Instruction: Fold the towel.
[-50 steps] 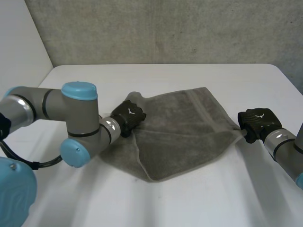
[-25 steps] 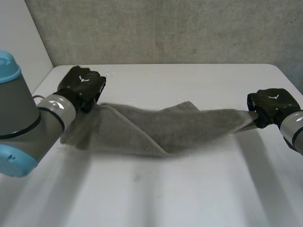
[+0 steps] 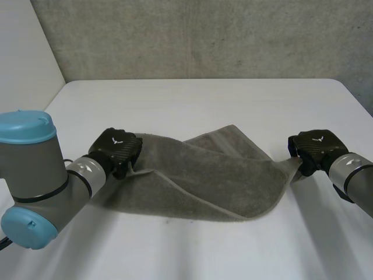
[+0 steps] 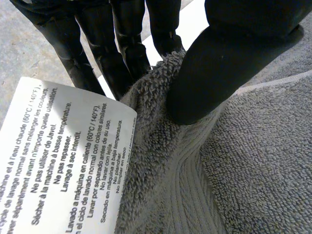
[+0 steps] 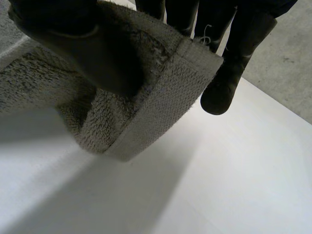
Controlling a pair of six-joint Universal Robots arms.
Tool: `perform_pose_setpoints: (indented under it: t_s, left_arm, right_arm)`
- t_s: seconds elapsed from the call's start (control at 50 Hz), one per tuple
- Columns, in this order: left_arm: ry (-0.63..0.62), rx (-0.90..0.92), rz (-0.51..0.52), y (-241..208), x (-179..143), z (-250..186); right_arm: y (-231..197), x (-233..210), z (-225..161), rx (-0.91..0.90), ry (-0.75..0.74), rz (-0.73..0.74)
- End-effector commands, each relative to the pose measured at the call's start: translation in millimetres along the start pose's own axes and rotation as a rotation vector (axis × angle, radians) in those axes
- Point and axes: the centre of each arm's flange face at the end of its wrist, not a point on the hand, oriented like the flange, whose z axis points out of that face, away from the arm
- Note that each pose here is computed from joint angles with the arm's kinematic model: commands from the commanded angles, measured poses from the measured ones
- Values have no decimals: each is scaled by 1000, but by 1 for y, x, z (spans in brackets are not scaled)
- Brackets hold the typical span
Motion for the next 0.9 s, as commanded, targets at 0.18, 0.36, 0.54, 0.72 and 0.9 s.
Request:
perform_pose_setpoints:
  t_s: [0.18,0.36,0.54,0.72,0.9]
  left_arm:
    - [-2,-16,8,17,4,7]
    - [-6,-15,12,23,6,13]
    - [-85,5,7,11,-8,7]
    - [-203,161,16,-43,-31,-32]
    - [-357,512,-123,-130,-74,-108]
  right_arm:
    - [5,-3,1,-17,-9,-21]
    - [5,-3,1,-15,-8,-21]
    - [-7,3,-3,10,15,-25]
    - [-52,13,-36,69,37,-40]
    - [-135,34,-103,250,114,-92]
